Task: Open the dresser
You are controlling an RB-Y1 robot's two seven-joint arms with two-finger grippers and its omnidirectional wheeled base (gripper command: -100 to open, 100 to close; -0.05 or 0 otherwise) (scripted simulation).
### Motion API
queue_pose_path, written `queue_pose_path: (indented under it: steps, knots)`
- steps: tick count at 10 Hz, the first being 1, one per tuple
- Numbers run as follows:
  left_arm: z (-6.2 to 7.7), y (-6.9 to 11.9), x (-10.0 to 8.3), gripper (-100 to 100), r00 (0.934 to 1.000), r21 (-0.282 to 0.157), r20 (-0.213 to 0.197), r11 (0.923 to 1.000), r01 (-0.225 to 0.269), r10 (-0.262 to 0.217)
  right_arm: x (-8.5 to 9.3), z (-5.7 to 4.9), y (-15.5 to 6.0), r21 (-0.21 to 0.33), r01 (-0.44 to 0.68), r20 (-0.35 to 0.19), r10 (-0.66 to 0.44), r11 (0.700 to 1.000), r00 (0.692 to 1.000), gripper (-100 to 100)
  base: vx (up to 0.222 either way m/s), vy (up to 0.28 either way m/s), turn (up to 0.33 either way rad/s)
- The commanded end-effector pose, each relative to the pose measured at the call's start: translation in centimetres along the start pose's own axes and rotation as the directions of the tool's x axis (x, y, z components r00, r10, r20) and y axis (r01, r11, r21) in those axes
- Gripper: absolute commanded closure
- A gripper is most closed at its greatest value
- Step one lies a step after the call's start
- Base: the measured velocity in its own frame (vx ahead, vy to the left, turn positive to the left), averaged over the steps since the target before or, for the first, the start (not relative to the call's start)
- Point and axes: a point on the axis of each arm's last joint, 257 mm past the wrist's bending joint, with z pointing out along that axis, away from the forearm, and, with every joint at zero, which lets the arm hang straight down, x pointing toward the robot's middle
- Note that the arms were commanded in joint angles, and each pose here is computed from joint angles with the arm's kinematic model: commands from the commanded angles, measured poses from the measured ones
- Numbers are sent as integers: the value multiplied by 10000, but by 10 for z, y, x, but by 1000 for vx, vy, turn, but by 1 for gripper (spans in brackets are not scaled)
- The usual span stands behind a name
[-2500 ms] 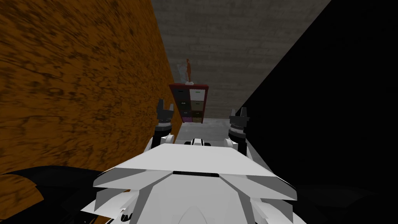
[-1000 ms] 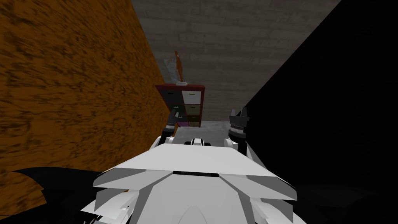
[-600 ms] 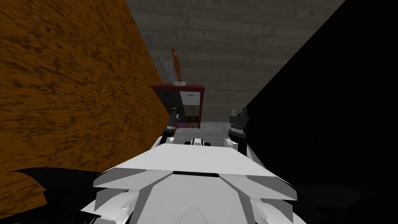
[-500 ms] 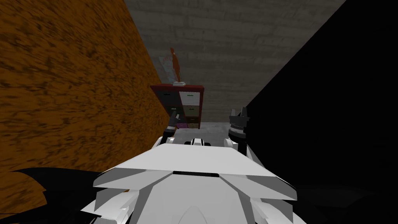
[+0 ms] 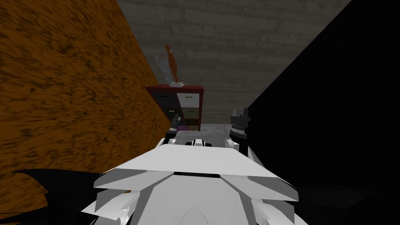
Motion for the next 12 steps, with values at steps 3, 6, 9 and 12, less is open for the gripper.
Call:
queue_pose_path:
  steps: [3, 6, 9, 12]
  knots:
    - [-15, 41, -2, -100, 10000, -755, 6, 9971, -27, 27, 0, 0, 0, 0, 0, 1, 0, 10000, 10000, 0, 154, -49, -15]
    - [-27, 68, -1, -100, 9999, -1273, 124, 9918, 87, -72, 0, 0, 0, 0, 0, 0, 0, 10000, 10000, 0, 137, -51, -19]
    - [-38, 92, 5, -100, 9988, -1724, 375, 9843, 381, -321, 0, 0, 0, 0, 0, 0, 0, 10000, 10000, 0, 155, -42, -15]
    - [-45, 107, 19, -100, 9938, -2009, 796, 9753, 922, -776, 0, 0, 0, -1, -1, 0, 1, 10000, 10000, 0, 101, -34, -11]
